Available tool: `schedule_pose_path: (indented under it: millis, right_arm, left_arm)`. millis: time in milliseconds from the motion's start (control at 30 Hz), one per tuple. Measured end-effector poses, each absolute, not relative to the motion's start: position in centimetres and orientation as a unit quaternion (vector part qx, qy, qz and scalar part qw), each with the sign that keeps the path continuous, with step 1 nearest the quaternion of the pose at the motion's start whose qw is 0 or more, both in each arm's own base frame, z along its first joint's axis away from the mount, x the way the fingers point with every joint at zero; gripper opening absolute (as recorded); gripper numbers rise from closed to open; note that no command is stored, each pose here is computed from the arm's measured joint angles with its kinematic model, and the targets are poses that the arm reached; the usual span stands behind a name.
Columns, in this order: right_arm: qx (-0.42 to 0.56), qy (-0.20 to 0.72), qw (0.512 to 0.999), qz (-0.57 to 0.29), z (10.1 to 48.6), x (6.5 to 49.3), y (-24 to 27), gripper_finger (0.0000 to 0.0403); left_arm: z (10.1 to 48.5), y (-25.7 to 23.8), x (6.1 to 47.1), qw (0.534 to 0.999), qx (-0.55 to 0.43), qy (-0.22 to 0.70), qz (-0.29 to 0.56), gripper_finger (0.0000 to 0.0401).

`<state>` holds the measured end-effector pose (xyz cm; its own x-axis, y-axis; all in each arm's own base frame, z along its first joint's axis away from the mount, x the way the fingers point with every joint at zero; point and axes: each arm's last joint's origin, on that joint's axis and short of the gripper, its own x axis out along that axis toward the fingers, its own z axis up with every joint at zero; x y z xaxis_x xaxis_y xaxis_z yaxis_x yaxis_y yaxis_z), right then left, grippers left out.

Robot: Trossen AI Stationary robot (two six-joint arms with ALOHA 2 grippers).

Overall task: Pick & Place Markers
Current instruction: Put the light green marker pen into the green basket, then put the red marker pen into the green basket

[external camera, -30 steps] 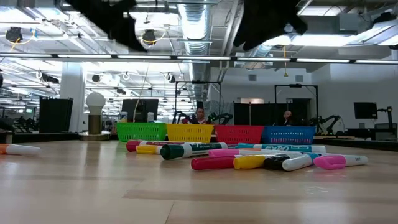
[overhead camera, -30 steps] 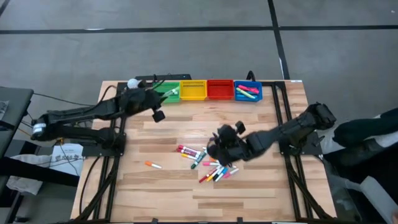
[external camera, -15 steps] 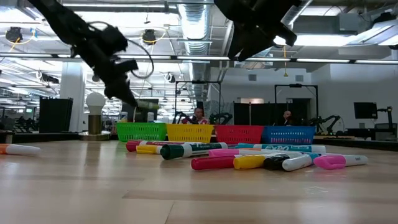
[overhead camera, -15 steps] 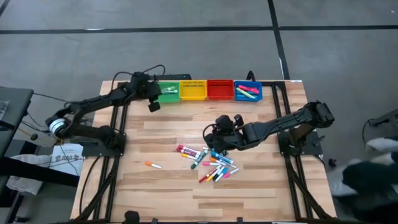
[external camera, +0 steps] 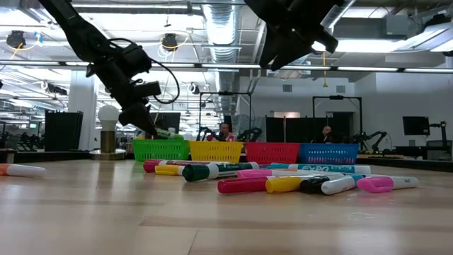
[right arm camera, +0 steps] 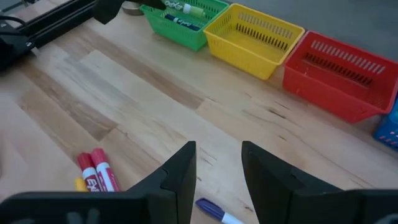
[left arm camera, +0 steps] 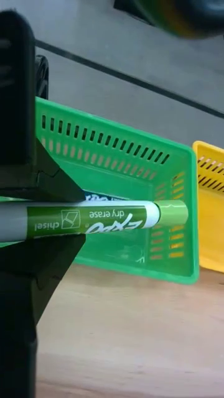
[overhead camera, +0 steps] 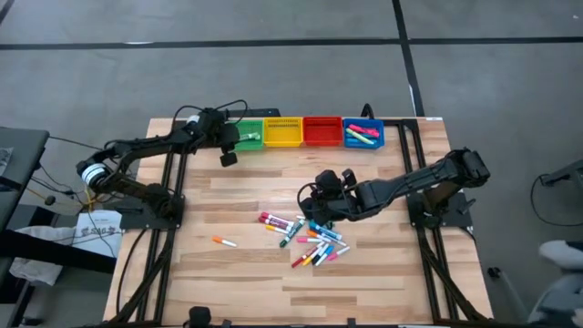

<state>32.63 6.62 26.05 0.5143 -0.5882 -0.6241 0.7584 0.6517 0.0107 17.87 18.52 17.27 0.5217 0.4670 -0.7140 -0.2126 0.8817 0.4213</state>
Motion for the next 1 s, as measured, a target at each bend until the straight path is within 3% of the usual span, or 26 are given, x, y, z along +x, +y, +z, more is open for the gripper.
schedule_pose_path:
  millis: [467, 733, 1000]
  right_arm:
    - [0.131, 0.321, 0.864, -0.364, 25.9, 32.1, 8.2, 0.0118]
    - [0.101, 0.351, 0.862, -0.351, 25.6, 31.0, 9.6, 0.0118]
    - [0.097, 0.402, 0.866, -0.28, 25.4, 30.6, 11.3, 0.0118]
  left_arm:
    - [17.6, 17.5, 18.0, 0.847, 0.113, 0.463, 0.233, 0.0192]
    - [22.4, 12.2, 19.7, 0.922, 0.164, 0.327, 0.126, 0.018]
    - [24.5, 5.6, 20.7, 0.96, 0.124, 0.248, 0.028, 0.016]
